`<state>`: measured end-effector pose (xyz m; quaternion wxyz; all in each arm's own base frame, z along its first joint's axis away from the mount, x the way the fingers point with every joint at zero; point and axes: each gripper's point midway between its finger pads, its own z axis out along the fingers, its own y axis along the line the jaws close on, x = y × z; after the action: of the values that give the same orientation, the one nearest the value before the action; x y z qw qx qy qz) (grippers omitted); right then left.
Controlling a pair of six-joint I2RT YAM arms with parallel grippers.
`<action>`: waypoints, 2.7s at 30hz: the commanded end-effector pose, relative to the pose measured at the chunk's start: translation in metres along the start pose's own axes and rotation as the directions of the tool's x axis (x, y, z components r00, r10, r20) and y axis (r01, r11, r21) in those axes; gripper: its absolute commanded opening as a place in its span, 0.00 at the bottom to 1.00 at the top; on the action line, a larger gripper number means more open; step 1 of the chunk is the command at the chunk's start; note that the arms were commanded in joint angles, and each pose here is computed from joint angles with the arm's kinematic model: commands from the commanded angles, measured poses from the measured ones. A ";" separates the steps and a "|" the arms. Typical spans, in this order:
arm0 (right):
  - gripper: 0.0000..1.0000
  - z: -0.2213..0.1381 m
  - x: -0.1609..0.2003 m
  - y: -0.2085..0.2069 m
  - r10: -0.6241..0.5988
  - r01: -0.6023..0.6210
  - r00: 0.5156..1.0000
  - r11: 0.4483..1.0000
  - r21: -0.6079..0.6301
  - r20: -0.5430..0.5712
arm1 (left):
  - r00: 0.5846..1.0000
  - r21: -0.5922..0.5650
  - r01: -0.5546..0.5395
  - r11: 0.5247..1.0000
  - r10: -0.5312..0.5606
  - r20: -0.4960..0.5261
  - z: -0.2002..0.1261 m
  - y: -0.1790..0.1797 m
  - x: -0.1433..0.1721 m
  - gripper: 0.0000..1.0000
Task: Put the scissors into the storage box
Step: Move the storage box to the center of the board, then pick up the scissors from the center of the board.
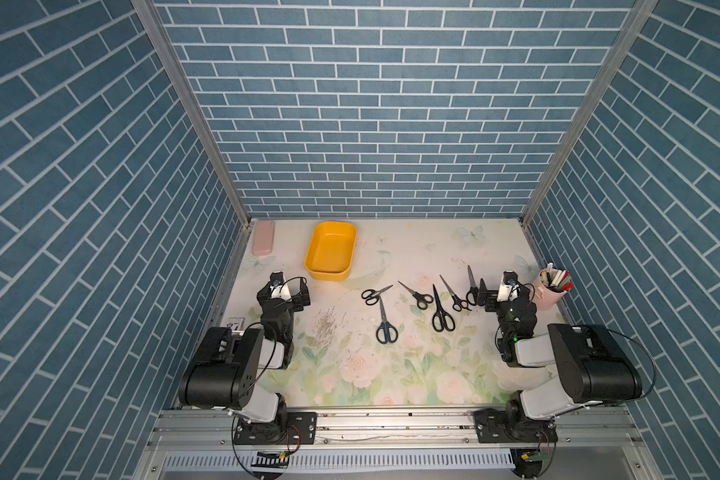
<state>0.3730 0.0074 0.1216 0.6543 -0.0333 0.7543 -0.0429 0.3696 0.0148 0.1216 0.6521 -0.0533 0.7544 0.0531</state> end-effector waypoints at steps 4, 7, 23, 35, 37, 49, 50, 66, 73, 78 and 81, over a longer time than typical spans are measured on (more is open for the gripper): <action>1.00 0.000 -0.003 0.000 0.016 -0.016 1.000 1.000 0.003 0.013 | 1.000 -0.010 0.012 1.000 -0.012 0.020 0.002 0.002 -0.008 1.00; 1.00 0.000 -0.004 0.000 0.016 -0.016 1.000 1.000 0.003 0.014 | 1.000 -0.010 0.012 1.000 -0.012 0.021 0.003 0.002 -0.008 1.00; 0.91 0.019 -0.030 -0.003 0.040 -0.039 0.993 0.999 0.009 -0.110 | 0.983 -0.063 0.021 0.998 -0.032 -0.180 0.035 -0.002 -0.053 0.81; 0.84 0.035 -0.077 0.147 -0.031 -0.090 0.914 0.957 -0.276 -0.404 | 0.847 0.054 0.070 0.996 -0.031 -0.531 0.111 -0.077 -0.095 0.79; 0.83 0.035 -0.078 0.158 -0.016 -0.124 0.904 0.947 -0.297 -0.427 | 0.819 0.034 0.059 0.998 -0.029 -0.573 0.130 -0.075 -0.081 0.81; 0.83 0.004 -0.102 0.153 -0.012 -0.122 0.913 0.946 -0.300 -0.409 | 0.638 0.082 -0.049 0.995 0.094 -0.764 0.207 -0.080 0.030 0.76; 0.83 0.001 -0.102 0.150 -0.013 -0.118 0.911 0.949 -0.291 -0.412 | 0.635 0.089 -0.045 0.995 0.097 -0.767 0.207 -0.081 0.032 0.69; 0.81 -0.014 -0.075 0.173 -0.109 -0.083 0.858 0.934 -0.346 -0.501 | 0.589 0.035 0.019 0.999 0.017 -0.808 0.114 -0.061 0.035 0.00; 0.76 -0.061 -0.038 0.255 -0.270 -0.064 0.778 0.864 -0.500 -0.567 | 0.548 0.039 0.036 0.999 0.013 -0.836 0.020 -0.046 0.044 0.00; 0.74 -0.096 -0.004 0.293 -0.337 -0.053 0.698 0.856 -0.514 -0.633 | 0.539 0.059 0.054 0.997 0.021 -0.842 -0.009 -0.052 0.054 0.00; 0.71 -0.106 0.010 0.304 -0.303 -0.090 0.659 0.877 -0.473 -0.688 | 0.527 0.082 0.058 0.995 0.039 -0.849 -0.011 -0.061 0.064 0.00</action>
<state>0.2727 0.3188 0.1047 0.2830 -0.2745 0.9123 0.1104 0.3572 -0.0375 0.0634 0.2013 -0.0460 0.9784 -0.0063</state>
